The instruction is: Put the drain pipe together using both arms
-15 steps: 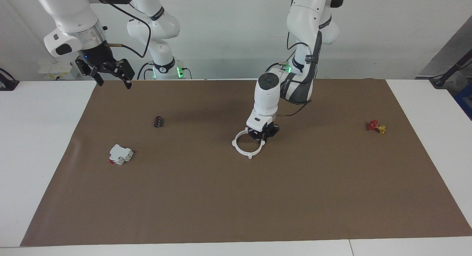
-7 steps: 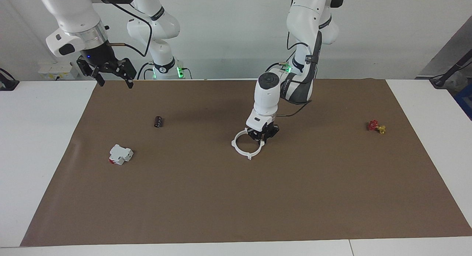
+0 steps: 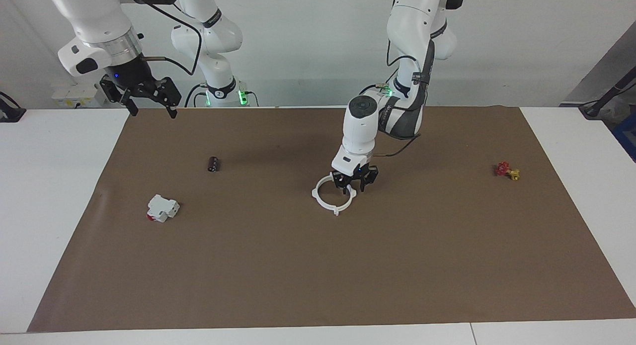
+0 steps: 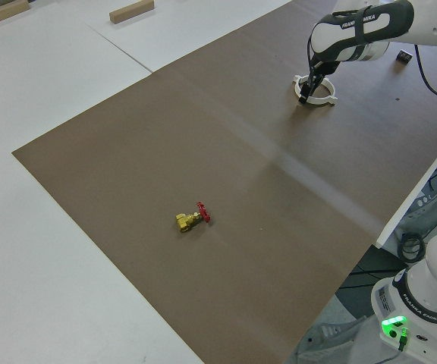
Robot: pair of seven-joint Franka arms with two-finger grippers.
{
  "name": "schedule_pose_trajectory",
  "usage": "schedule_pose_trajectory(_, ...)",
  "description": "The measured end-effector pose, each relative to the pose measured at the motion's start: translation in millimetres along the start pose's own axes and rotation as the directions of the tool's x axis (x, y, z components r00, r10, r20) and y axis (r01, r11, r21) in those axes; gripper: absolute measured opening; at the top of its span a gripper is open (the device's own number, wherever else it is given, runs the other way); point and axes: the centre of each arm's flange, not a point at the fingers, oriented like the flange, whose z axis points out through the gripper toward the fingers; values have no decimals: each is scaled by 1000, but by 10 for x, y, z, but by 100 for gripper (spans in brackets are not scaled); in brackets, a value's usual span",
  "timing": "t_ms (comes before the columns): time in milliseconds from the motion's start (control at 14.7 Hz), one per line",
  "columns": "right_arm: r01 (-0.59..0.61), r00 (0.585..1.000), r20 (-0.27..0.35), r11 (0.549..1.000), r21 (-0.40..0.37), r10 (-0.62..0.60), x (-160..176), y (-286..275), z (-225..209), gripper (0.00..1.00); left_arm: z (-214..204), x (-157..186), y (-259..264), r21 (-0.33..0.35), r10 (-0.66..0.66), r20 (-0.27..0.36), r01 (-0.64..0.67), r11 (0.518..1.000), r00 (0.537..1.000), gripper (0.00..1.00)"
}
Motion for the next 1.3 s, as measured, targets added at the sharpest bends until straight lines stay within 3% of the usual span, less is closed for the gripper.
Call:
schedule_pose_trajectory(205, 9, 1000, 0, 1000, 0, -9, -4, -33, 0, 100, -380, 239, -452, 18, 47, 3, -47, 999, 999, 100)
schedule_pose_trajectory(477, 11, 1000, 0, 1000, 0, -11, -5, -41, 0, 100, -957, 571, -1439, 34, 96, 18, -97, 995, 995, 100)
schedule_pose_trajectory(750, 11, 1000, 0, 1000, 0, -11, -5, -41, 0, 100, -1257, 732, -2307, -50, 129, 63, -126, 991, 990, 99)
schedule_pose_trajectory(818, 11, 1000, 0, 1000, 0, -11, -5, -41, 0, 100, -1353, 759, -2473, -56, 136, 75, -132, 990, 988, 93)
schedule_pose_trajectory(1091, 11, 1000, 0, 1000, 0, -11, -5, -41, 0, 100, -2046, 848, -2948, -58, 112, 90, -107, 993, 990, 93)
schedule_pose_trajectory(1159, 11, 1000, 0, 1000, 0, -11, -5, -41, 0, 100, -2242, 853, -3019, -58, 103, 95, -98, 993, 990, 100)
schedule_pose_trajectory(1295, 11, 1000, 0, 1000, 0, -11, -5, -41, 0, 100, -2645, 858, -3120, -58, 92, 106, -86, 995, 990, 100)
